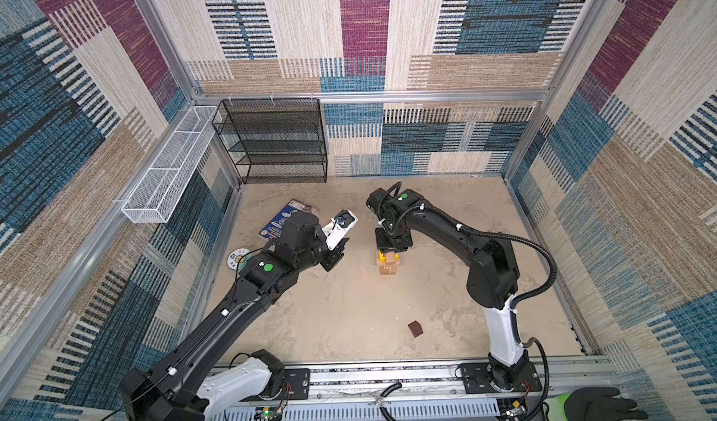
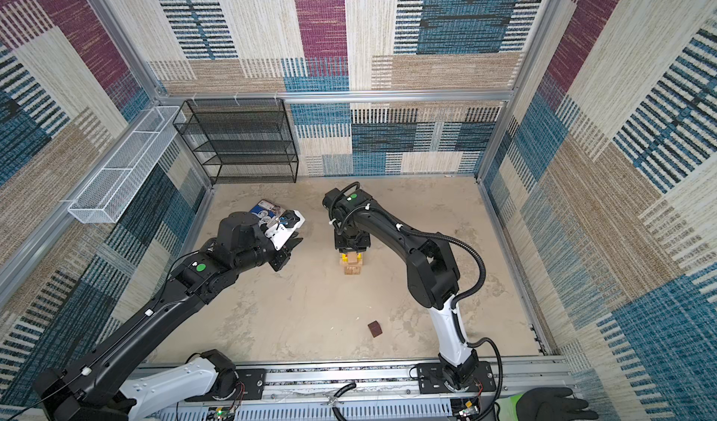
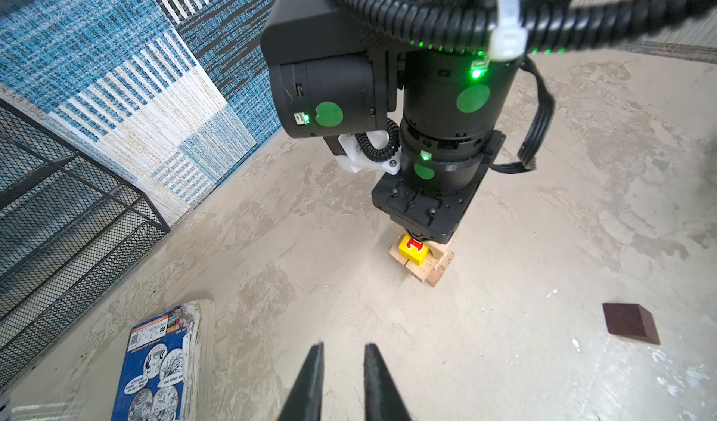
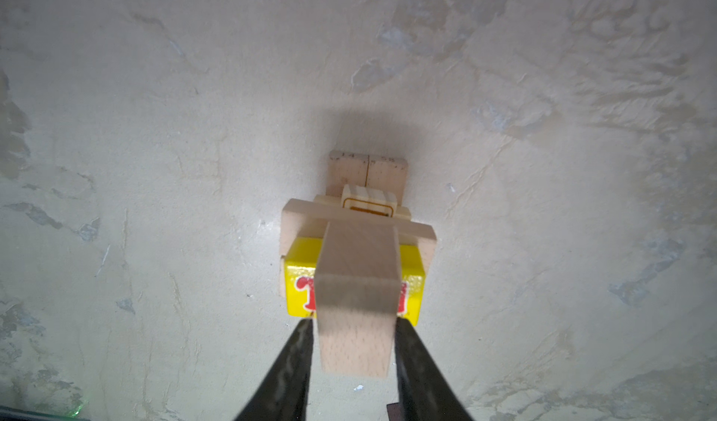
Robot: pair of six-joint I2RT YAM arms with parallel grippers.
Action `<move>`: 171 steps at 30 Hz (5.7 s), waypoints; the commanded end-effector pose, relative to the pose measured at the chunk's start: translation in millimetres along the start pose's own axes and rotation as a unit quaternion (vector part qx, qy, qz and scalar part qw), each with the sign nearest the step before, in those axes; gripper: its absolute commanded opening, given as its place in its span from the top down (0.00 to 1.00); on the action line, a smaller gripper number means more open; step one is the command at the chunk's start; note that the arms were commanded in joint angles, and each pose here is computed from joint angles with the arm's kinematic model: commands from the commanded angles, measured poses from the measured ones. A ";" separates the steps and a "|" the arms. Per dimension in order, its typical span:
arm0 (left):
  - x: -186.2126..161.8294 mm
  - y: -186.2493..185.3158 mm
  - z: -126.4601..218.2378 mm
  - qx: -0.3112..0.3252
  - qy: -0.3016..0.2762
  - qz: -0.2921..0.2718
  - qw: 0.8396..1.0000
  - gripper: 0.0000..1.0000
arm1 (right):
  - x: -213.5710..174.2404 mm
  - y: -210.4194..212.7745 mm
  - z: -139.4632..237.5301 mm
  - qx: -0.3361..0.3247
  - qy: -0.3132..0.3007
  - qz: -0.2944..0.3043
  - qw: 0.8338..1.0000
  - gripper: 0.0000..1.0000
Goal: Build the wood block tower
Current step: 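Lower the arch block onto the yellow T and E cubes with the right gripper, then open the right gripper and raise it off the arch block, then move the right gripper to the dark brown cube and close on it, then lift the dark brown cube and carry it over the tower with the right gripper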
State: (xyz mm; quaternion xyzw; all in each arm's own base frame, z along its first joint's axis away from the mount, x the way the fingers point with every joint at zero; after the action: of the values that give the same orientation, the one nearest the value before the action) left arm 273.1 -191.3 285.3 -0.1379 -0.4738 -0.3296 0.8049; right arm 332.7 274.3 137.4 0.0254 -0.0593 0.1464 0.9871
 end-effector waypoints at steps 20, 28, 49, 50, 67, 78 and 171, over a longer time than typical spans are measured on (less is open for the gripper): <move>6.3 2.7 1.0 0.008 -0.016 -0.002 1.000 0.78 | 4.6 -0.4 6.2 -0.004 -0.011 0.003 1.000 0.57; 6.0 5.7 1.4 0.019 -0.018 -0.004 1.000 0.76 | 6.4 -3.5 21.9 -0.007 -0.030 0.002 1.000 0.45; -2.9 -44.7 0.9 -0.111 -0.040 -0.074 0.990 0.44 | -87.7 11.8 66.3 0.074 -0.165 0.128 0.975 0.48; -4.1 -51.7 1.0 -0.127 -0.042 -0.082 0.988 0.44 | -94.3 9.2 65.4 0.078 -0.168 0.125 0.975 0.48; -57.6 -135.7 0.7 -0.284 0.007 -0.202 0.937 0.22 | -213.3 -6.2 19.2 0.150 -0.108 0.090 0.979 0.43; -64.2 -134.9 -6.8 -0.259 0.024 -0.226 0.939 0.22 | -239.5 -11.9 -14.4 0.097 -0.079 0.114 0.986 0.43; -3.6 -65.2 30.2 -0.012 -0.038 -0.138 0.990 0.24 | -67.4 -15.9 41.1 0.005 -0.143 0.020 0.990 0.77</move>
State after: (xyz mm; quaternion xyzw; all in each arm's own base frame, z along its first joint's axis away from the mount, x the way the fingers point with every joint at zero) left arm 219.8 -220.6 315.7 -0.0560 -0.5675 -0.4341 0.6974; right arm 256.4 237.1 164.3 0.0600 -0.1888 0.1479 0.9690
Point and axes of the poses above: each gripper's point midway between its finger pads, its own z axis back along the fingers, its own y axis along the line the jaws close on, x = y × z, the point moved 2 cm from there along z, back along the fingers, and after that the axes turned 12 degrees about z, right-handed, at the moved point
